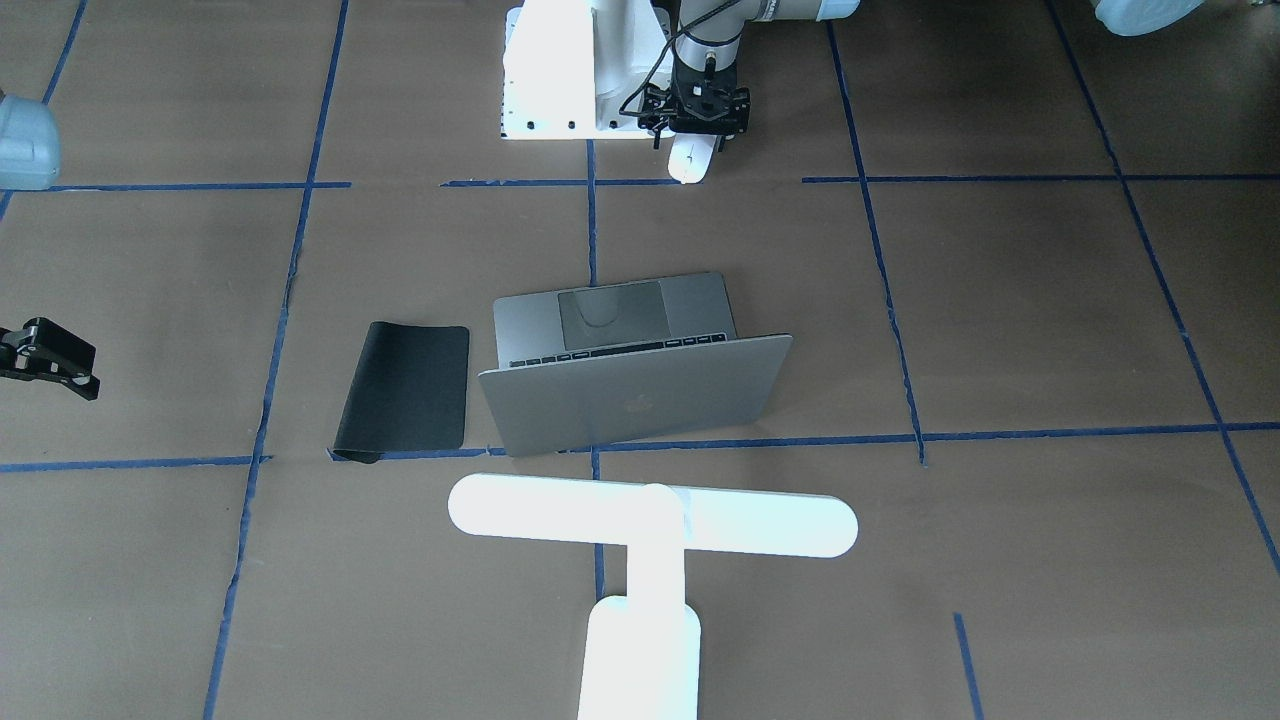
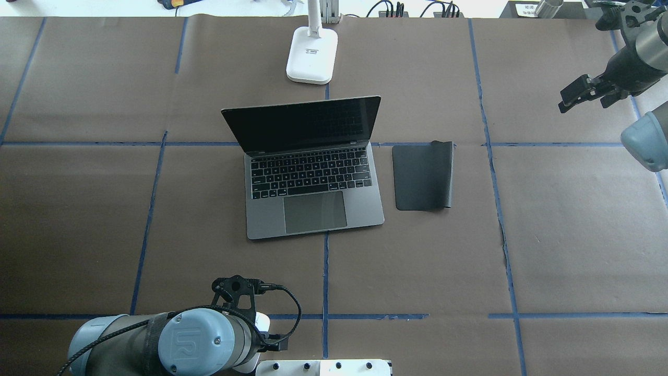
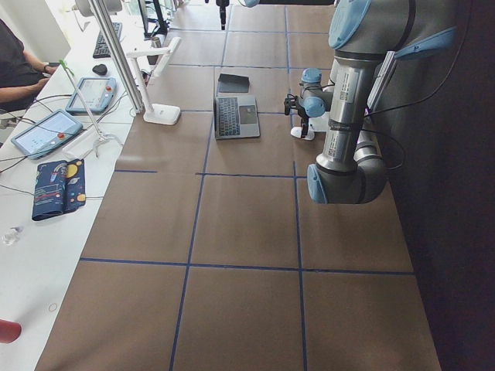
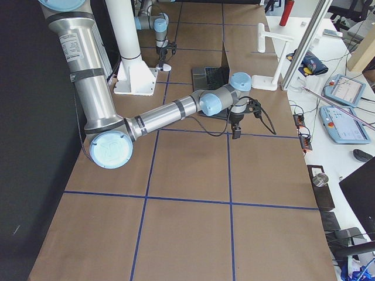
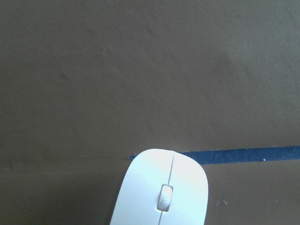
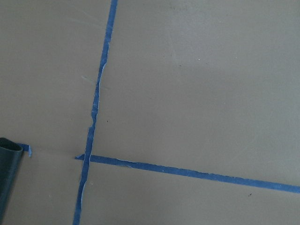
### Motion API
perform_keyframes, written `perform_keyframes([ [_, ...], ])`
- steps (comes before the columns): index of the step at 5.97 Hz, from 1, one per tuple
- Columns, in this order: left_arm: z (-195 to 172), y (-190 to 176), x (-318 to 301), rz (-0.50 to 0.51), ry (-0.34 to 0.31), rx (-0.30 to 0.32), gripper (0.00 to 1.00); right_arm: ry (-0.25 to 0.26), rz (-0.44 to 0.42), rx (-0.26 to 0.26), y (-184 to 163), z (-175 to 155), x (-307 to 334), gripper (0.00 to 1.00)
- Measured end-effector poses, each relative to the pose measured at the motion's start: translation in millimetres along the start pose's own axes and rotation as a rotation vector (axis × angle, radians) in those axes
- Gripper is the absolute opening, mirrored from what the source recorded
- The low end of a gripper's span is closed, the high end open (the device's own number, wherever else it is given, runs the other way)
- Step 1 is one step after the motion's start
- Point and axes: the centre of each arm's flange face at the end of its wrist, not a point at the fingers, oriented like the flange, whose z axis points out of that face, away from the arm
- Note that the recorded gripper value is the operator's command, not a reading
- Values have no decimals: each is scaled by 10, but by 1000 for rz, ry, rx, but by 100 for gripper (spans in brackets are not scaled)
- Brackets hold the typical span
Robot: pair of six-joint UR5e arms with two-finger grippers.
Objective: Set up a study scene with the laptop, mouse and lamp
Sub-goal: 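Grasp the white mouse with the left gripper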
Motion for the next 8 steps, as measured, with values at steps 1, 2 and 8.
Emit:
perform_keyframes([
  [1, 17, -6, -8, -1, -4, 0, 100, 0, 0, -1, -1, 5, 1, 100],
  [2, 37, -14, -19, -2, -10, 1, 100, 1, 0, -1, -3, 8, -2, 100],
  [8, 25, -72, -86, -12, -28, 7, 13, -2, -7, 4, -25, -10, -52, 100],
])
